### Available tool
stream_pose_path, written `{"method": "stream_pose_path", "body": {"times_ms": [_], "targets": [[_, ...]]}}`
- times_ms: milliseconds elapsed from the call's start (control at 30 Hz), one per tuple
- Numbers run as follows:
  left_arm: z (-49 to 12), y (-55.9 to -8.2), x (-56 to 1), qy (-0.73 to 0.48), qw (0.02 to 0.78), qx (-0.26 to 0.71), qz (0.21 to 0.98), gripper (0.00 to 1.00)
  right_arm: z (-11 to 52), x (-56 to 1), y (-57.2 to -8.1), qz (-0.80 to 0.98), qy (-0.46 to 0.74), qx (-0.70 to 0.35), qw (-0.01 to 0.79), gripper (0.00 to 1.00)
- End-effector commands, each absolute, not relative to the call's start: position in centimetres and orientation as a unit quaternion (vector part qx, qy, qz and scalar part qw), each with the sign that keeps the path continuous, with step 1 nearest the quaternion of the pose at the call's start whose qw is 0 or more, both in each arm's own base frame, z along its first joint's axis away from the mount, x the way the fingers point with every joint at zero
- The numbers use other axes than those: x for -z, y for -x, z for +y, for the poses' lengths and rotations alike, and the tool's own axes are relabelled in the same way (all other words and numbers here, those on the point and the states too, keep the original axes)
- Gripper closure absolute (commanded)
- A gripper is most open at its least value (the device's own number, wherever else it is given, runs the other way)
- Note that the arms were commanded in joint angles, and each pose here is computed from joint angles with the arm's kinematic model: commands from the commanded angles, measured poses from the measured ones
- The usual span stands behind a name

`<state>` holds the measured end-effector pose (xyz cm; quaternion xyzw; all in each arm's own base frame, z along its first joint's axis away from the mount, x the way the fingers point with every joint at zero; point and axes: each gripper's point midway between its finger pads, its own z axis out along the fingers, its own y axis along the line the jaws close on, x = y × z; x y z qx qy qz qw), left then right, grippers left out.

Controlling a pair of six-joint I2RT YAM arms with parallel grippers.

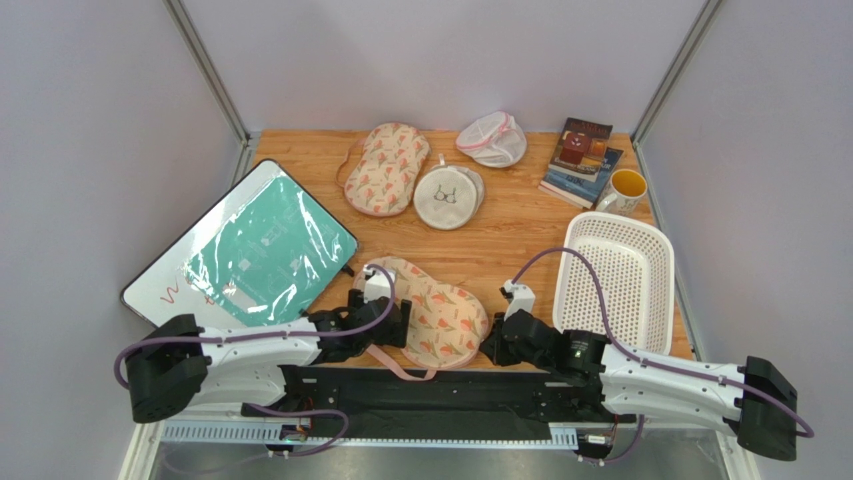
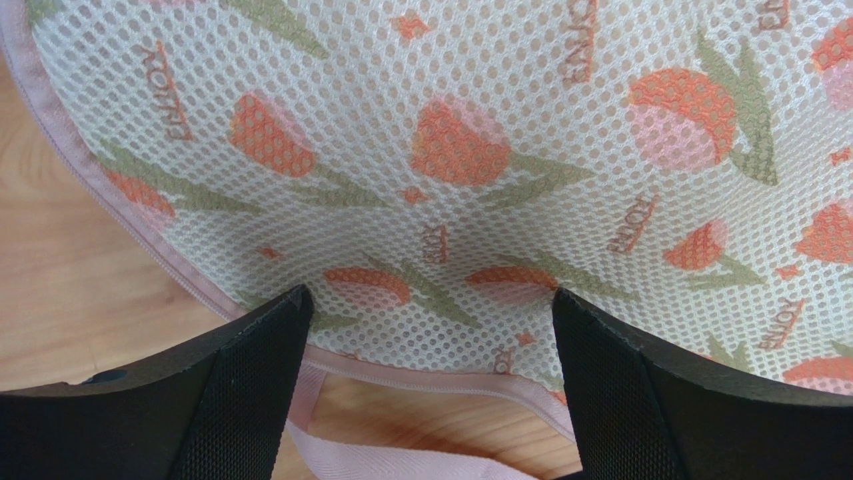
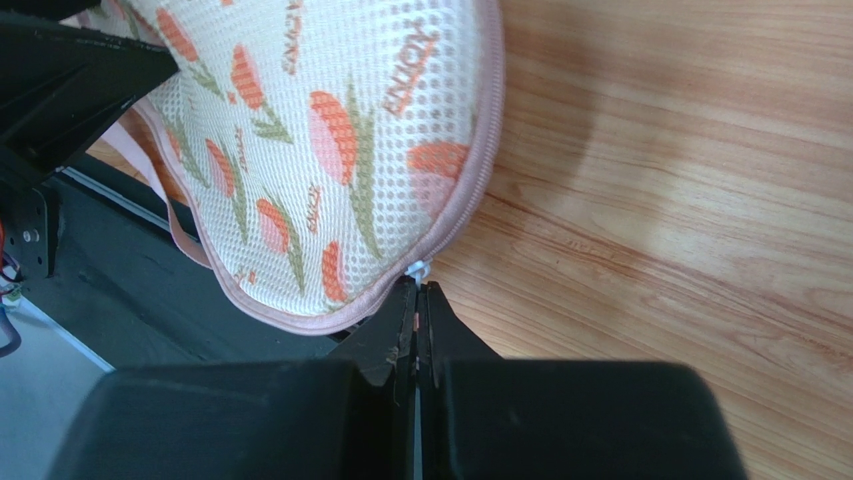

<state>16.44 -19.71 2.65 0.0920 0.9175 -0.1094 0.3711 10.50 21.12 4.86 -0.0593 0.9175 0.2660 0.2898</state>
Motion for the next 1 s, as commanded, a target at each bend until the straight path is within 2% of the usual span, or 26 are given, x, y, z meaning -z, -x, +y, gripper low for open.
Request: {"method": "stream_pose_path", "body": {"times_ms": [0,167,367,400,433,600,767,967], "targets": [[-23.9,-19.2,-4.9,-0.142,0.398,0.132,0.897,0.05,22.6,-5.4,-9.9,0.907,0.062,-0.303,0.285,1.0],[-26.1,-22.4,-6.4,-0.183,0.409,0.105,0.887,0.05,23.1,-5.3,-9.7,0.907,0.069,-0.306,0.281,1.0],[-26.6,-23.0,-9.4,-0.2,0.425,0.105,0.877,0.05,23.5,-5.8,-9.5,0.904,0.074,-0.311,0.283,1.0],[-26.5,-22.5,-10.4,-0.204,0.427,0.116,0.874,0.05,23.7,-6.0,-9.5,0.903,0.074,-0.315,0.283,1.0],[-26.6,-22.2,-11.1,-0.207,0.43,0.126,0.87,0.0,23.7,-6.0,-9.3,0.903,0.076,-0.317,0.281,1.0],[-27.8,-17.7,-14.0,-0.3,0.465,0.161,0.817,0.0,23.8,-6.0,-9.3,0.9,0.073,-0.322,0.284,1.0],[-30.8,-12.3,-12.6,-0.39,0.451,0.244,0.764,0.0,24.0,-6.3,-9.4,0.899,0.074,-0.323,0.286,1.0],[-31.9,-10.4,-11.3,-0.399,0.446,0.295,0.745,0.02,24.1,-6.7,-9.4,0.895,0.074,-0.331,0.288,1.0]]}}
